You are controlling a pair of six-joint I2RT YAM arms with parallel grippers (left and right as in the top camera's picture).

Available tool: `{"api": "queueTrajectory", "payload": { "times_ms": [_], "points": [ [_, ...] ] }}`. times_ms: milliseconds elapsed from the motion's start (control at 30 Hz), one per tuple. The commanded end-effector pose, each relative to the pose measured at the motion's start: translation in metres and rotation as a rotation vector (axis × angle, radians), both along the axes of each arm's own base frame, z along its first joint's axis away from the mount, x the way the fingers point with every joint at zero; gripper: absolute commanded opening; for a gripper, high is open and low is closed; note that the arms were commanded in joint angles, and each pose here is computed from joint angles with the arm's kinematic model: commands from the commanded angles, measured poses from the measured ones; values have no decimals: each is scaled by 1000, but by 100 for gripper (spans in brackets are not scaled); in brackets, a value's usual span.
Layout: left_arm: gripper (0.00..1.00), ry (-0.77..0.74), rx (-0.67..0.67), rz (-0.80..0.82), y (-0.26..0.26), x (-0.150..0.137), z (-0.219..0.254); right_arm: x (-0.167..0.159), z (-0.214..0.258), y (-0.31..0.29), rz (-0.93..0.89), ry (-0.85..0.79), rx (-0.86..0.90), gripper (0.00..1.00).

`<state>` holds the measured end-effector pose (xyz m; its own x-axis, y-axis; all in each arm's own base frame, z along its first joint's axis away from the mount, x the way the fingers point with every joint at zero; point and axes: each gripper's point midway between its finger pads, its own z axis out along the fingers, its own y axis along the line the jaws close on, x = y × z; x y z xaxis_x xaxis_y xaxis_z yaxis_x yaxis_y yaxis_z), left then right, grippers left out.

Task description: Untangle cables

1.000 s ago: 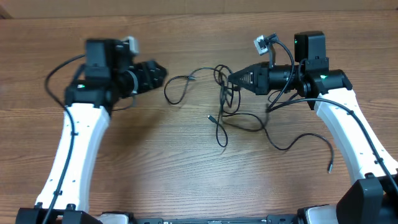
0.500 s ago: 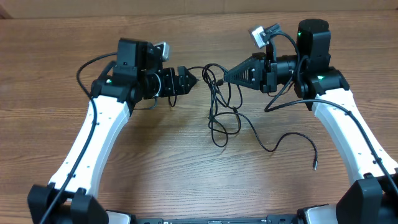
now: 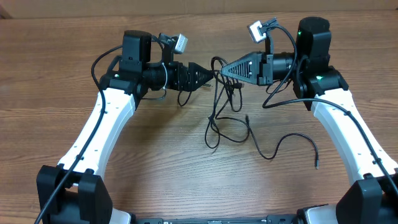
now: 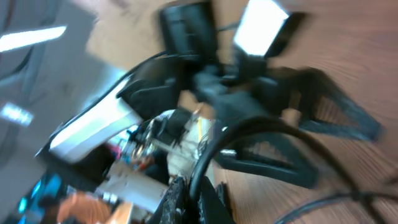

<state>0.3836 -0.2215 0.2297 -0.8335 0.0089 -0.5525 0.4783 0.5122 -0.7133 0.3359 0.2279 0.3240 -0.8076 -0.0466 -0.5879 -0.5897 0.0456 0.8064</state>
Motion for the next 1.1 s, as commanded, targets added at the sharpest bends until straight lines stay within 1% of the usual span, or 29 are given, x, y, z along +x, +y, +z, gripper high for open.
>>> {"api": "queueTrajectory", "payload": {
  "times_ms": [0, 100, 200, 300, 367, 500, 567, 600, 667, 733, 767, 800, 867, 900, 933, 1000, 1033, 1067],
  "points": [
    [91, -63, -84, -115, -14, -10, 22, 23, -12, -2, -157, 42, -74, 4],
    [94, -65, -90, -118, -15, -10, 23, 22, -7, 0, -142, 6, -59, 4],
    [96, -67, -91, -119, -15, -10, 24, 11, 3, 7, -72, -37, -25, 4],
    [96, -77, -90, -117, -15, -8, 25, 1, 7, 16, -16, -62, -8, 4],
    [95, -114, -95, -115, -16, -4, 29, -12, 10, 27, 44, -69, 5, 4],
    [86, -174, -95, -74, -15, 9, 38, -20, 10, 37, 76, -67, 6, 4],
    [75, -201, -101, -50, -14, 17, 44, -21, 10, 38, 78, -66, 5, 4],
    [64, -210, -105, -42, -13, 19, 46, -21, 9, 38, 77, -64, 4, 4],
    [37, -235, -112, -39, -14, 22, 51, -19, 9, 35, 69, -63, 4, 4],
    [19, -238, -112, -36, -13, 22, 51, -13, 8, 31, 43, -58, -3, 4],
    [6, -231, -111, -31, -11, 23, 50, -5, 4, 27, -3, -40, -20, 4],
    [4, -225, -109, -25, -8, 24, 49, 4, -2, 22, -55, -16, -42, 4],
    [4, -215, -112, -15, -3, 26, 49, 27, -22, 8, -206, 58, -119, 4],
    [4, -203, -117, 3, 3, 28, 50, 47, -45, -9, -356, 129, -212, 6],
    [4, -206, -121, 7, 6, 29, 52, 59, -65, -25, -466, 184, -292, 6],
    [4, -216, -124, 21, 13, 30, 57, 71, -99, -57, -652, 269, -452, 8],
    [4, -222, -139, 21, 15, 29, 63, 72, -116, -73, -724, 302, -537, 8],
    [4, -231, -145, 18, 16, 28, 67, 71, -122, -79, -748, 305, -575, 8]
  ]
}}
